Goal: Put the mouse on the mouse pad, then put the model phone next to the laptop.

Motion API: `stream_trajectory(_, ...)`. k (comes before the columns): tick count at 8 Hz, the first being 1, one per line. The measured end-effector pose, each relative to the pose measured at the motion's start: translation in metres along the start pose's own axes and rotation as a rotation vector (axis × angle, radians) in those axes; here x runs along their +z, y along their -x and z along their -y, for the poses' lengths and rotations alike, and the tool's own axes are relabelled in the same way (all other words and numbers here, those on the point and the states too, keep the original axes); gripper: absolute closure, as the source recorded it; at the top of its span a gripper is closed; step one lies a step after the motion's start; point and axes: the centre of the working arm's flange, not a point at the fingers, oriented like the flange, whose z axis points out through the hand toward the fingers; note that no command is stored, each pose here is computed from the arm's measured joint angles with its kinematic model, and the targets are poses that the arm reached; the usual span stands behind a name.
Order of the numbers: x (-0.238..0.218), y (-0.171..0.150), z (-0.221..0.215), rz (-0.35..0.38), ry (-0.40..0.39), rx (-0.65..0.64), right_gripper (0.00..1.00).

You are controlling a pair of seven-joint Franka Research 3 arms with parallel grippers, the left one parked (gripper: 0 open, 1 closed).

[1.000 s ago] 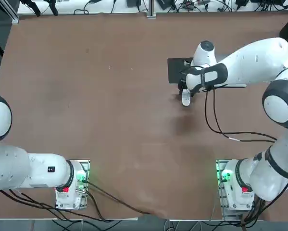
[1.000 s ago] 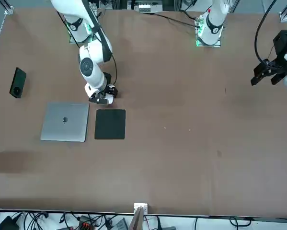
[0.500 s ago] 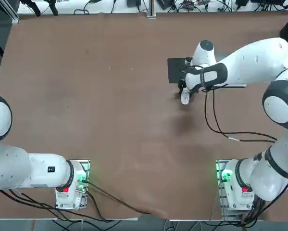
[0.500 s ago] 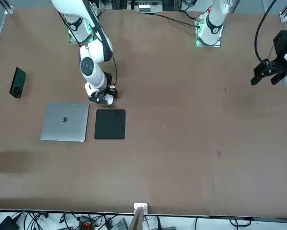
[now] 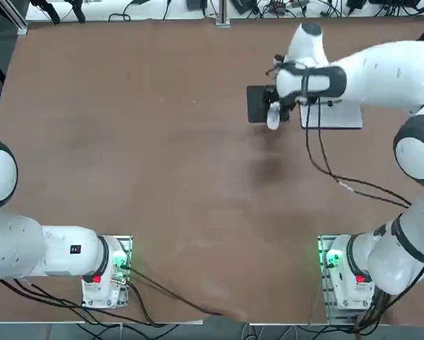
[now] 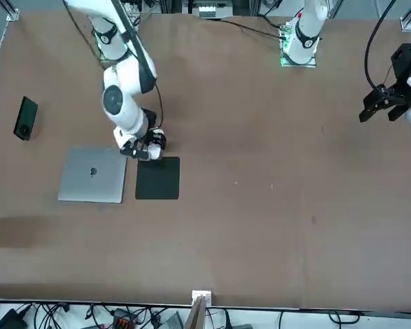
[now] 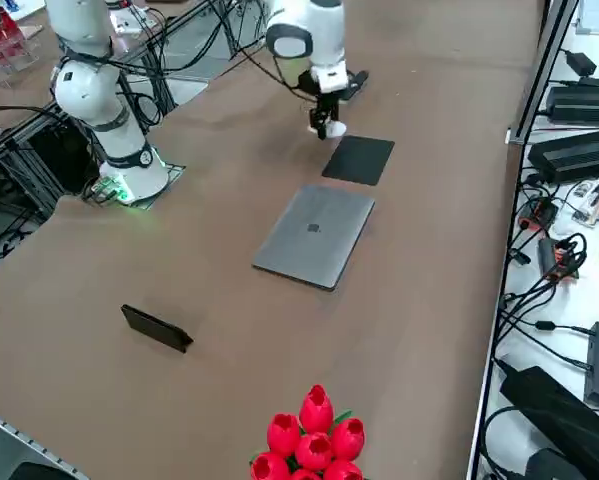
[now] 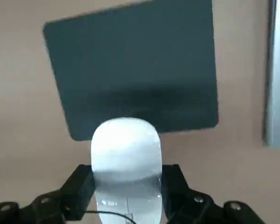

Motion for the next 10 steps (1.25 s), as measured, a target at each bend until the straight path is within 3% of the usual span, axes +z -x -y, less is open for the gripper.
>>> stream_trajectory(2, -0.020, -0.047, -0.004, 0.043, 0.030, -0.112, 0.21)
stream_trajectory(4, 0.017, -0.079, 0.000, 0.059, 0.083, -0.159, 0.21)
stream_trajectory(7, 0.069, -0.095, 0.001, 0.072, 0.136, -0.188, 0.21)
stream_trajectory(10, 0.056, -0.106, 0.011, 0.036, 0.115, -0.191, 0.21)
